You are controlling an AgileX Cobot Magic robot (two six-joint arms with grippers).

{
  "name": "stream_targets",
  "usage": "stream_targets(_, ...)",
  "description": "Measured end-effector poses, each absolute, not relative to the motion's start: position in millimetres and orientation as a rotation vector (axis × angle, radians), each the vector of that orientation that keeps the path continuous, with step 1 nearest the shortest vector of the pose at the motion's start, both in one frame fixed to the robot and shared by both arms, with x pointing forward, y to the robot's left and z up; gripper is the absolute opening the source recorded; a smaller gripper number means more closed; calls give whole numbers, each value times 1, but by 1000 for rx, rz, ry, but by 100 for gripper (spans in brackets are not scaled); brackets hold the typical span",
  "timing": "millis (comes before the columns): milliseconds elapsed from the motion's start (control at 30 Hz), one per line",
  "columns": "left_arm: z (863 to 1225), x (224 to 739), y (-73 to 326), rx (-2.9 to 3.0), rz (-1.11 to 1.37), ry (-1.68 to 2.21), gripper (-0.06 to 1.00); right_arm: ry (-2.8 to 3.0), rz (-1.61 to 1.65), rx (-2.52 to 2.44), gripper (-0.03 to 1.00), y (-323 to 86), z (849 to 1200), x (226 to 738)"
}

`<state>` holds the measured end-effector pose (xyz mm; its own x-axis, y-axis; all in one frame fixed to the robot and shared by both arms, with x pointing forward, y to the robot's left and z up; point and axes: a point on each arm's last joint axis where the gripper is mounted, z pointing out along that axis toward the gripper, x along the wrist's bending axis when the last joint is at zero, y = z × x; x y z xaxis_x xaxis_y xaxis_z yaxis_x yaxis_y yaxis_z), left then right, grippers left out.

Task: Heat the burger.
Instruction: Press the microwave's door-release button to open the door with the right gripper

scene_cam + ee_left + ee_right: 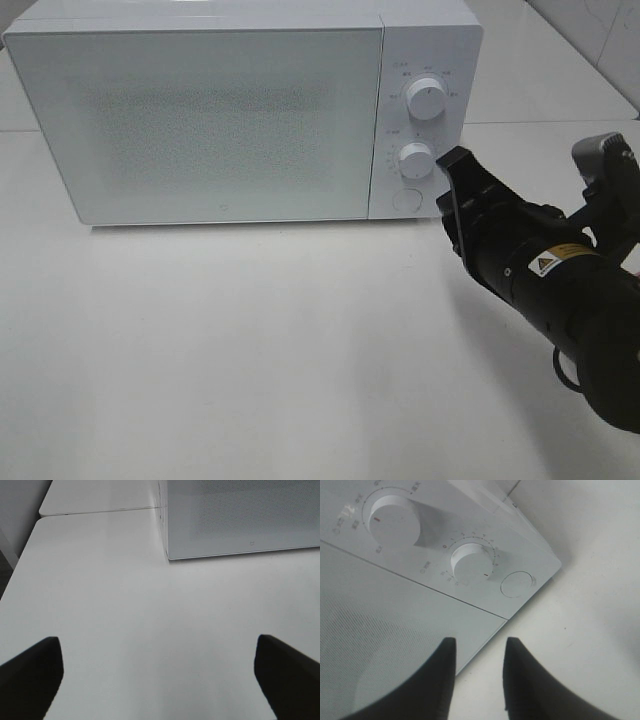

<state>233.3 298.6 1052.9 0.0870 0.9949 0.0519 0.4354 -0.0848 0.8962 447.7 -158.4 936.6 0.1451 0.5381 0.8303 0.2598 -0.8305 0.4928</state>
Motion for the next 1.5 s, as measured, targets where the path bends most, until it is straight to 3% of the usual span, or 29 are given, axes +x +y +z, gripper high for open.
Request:
stream_targets(33, 1053, 233, 299, 1625, 955, 1442, 96, 781, 1748, 2189, 28, -158, 937, 448)
stream_targets(100, 1053, 233, 299, 1625, 955, 1442, 96, 633, 1815, 2300, 18, -158, 937, 448)
stream_targets(200, 1053, 233, 299, 1625, 955, 1442, 96, 544, 1851, 2361, 15, -158, 937, 448)
stream_targets(267, 1053, 233, 299, 1625, 955, 1442, 96, 447, 1885, 2423, 3, -158, 937, 448)
stream_targets(333, 1053, 233, 299, 1625, 955, 1442, 96, 435, 1887, 2435, 1, -158, 936, 448)
stream_targets(767, 1053, 233, 299, 1625, 955, 1442, 96, 399, 1791, 2536, 1, -152, 915, 452)
stream_targets(1500, 1053, 233, 299, 1626, 957, 1442, 96, 245, 1795, 2590, 1, -156, 886, 524)
